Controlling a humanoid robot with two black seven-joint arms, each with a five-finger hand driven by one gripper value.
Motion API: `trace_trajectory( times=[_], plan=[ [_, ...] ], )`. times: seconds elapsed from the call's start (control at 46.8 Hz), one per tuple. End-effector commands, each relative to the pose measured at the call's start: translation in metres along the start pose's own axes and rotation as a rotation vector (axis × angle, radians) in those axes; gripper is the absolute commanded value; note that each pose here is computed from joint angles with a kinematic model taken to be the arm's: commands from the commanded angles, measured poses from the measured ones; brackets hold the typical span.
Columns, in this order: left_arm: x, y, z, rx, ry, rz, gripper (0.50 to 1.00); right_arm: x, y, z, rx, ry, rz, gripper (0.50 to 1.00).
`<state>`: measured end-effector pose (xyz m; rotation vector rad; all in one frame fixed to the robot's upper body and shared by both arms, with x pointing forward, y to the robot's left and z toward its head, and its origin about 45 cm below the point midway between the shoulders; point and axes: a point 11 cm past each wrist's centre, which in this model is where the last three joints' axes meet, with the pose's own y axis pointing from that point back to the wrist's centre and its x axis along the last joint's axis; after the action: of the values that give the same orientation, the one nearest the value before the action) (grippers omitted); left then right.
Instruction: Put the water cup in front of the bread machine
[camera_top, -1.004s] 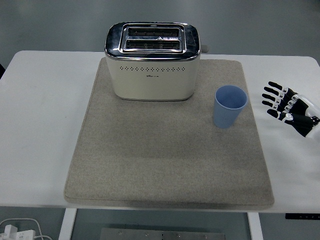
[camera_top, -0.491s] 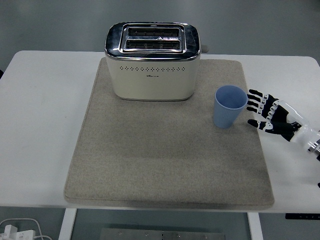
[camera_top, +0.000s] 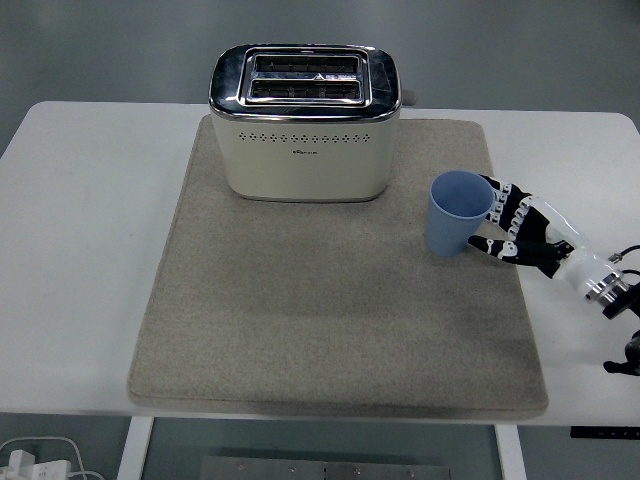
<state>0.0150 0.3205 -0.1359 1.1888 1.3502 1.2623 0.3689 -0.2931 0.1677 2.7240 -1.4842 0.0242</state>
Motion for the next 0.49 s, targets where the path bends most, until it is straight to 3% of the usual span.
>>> trace_trajectory(
  times=[0.0,0.47],
  plan=[
    [0.000,0.000,0.000,0.000,-0.001,0.000,1.000,-0.004,-0.003,0.001,0.005,-0.006,-0.004,0.926],
    [-0.001,0.000,0.000,0.000,0.000,-0.003,1.000,-0.010,-0.015,-0.002,0.024,0.002,0.008,0.926]
  ],
)
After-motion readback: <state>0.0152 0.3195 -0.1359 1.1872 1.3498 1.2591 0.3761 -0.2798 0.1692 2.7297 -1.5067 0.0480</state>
